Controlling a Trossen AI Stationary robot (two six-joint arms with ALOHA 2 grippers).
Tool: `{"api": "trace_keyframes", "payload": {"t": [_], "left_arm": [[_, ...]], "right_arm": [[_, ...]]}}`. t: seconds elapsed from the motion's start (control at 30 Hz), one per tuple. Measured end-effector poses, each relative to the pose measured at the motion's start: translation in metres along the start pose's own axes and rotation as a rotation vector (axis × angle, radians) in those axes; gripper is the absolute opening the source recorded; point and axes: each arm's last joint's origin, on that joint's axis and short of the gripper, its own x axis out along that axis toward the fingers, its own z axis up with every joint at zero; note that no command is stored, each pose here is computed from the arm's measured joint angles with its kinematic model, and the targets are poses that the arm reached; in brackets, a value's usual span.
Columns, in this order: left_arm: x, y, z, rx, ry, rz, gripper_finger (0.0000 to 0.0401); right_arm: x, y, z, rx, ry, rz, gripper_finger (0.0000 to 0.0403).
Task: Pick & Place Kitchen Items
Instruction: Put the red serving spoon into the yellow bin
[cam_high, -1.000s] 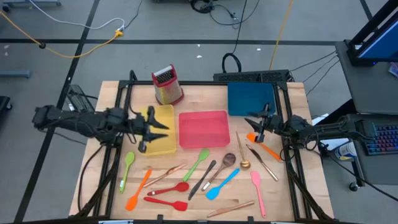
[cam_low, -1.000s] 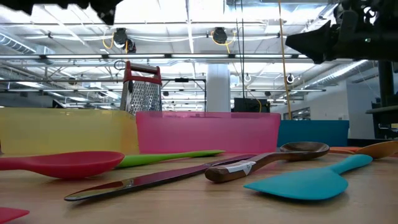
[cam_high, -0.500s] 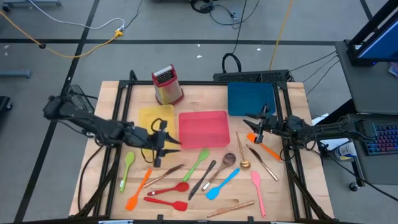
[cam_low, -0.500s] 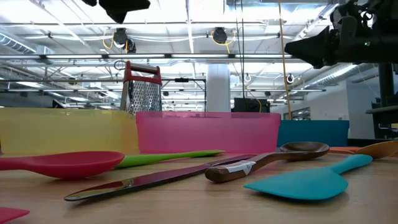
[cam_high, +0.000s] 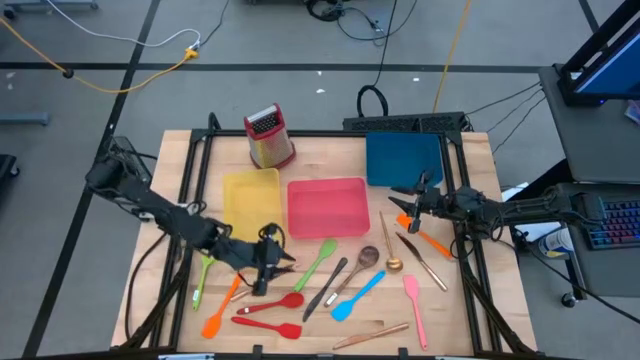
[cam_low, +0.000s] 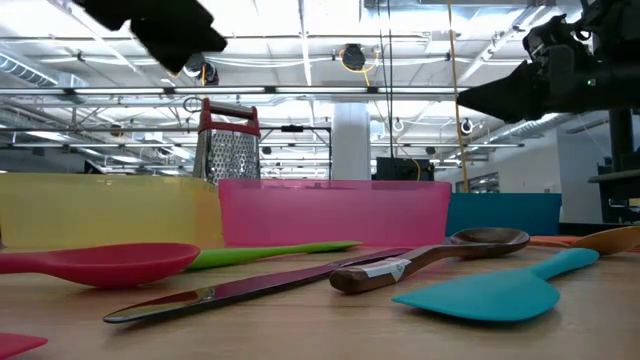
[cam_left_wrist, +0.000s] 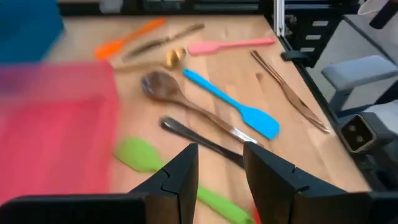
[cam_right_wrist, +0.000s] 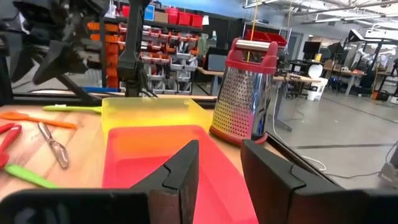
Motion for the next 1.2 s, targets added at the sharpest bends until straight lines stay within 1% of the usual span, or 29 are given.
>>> {"api": "trace_keyframes", "payload": {"t": [0.23, 0.3, 0.4, 0.53, 0.63, 0.73, 0.87, 0.97, 1.1, 1.2], "left_arm": [[0.012, -0.015, -0.016, -0.173, 0.071, -0.012, 0.0133], [0.016, -0.021, -0.017, -0.187, 0.1, -0.011, 0.0133], [0.022, -0.031, -0.014, -0.171, 0.158, -0.001, 0.0133], [0.033, -0.042, -0.01, -0.172, 0.271, 0.047, 0.0133], [0.042, -0.048, -0.007, -0.225, 0.336, 0.072, 0.0133], [0.051, -0.055, -0.012, -0.299, 0.414, 0.079, 0.0133], [0.06, -0.062, -0.02, -0.389, 0.501, 0.082, 0.0133], [0.064, -0.068, -0.029, -0.429, 0.55, 0.088, 0.0133], [0.065, -0.075, -0.042, -0.438, 0.631, 0.087, 0.0133], [0.064, -0.078, -0.051, -0.415, 0.679, 0.11, 0.0133]], "right_arm": [[0.0, 0.0, 0.0, -0.009, 0.003, 0.0, 0.011], [0.0, 0.0, 0.0, -0.009, 0.004, 0.0, 0.011], [0.0, 0.0, -0.002, -0.011, 0.016, 0.002, 0.0111], [0.0, 0.0, -0.003, -0.014, 0.035, 0.004, 0.011], [0.0, 0.0, -0.003, -0.014, 0.033, 0.004, 0.011], [0.0, 0.0, -0.003, -0.014, 0.033, 0.004, 0.0111], [0.0, 0.0, -0.003, -0.014, 0.034, 0.004, 0.011], [0.0, 0.0, -0.003, -0.014, 0.033, 0.004, 0.011], [0.0, 0.0, -0.003, -0.019, 0.033, 0.004, 0.0112], [0.0, 0.0, -0.002, -0.019, 0.024, 0.004, 0.011]]}}
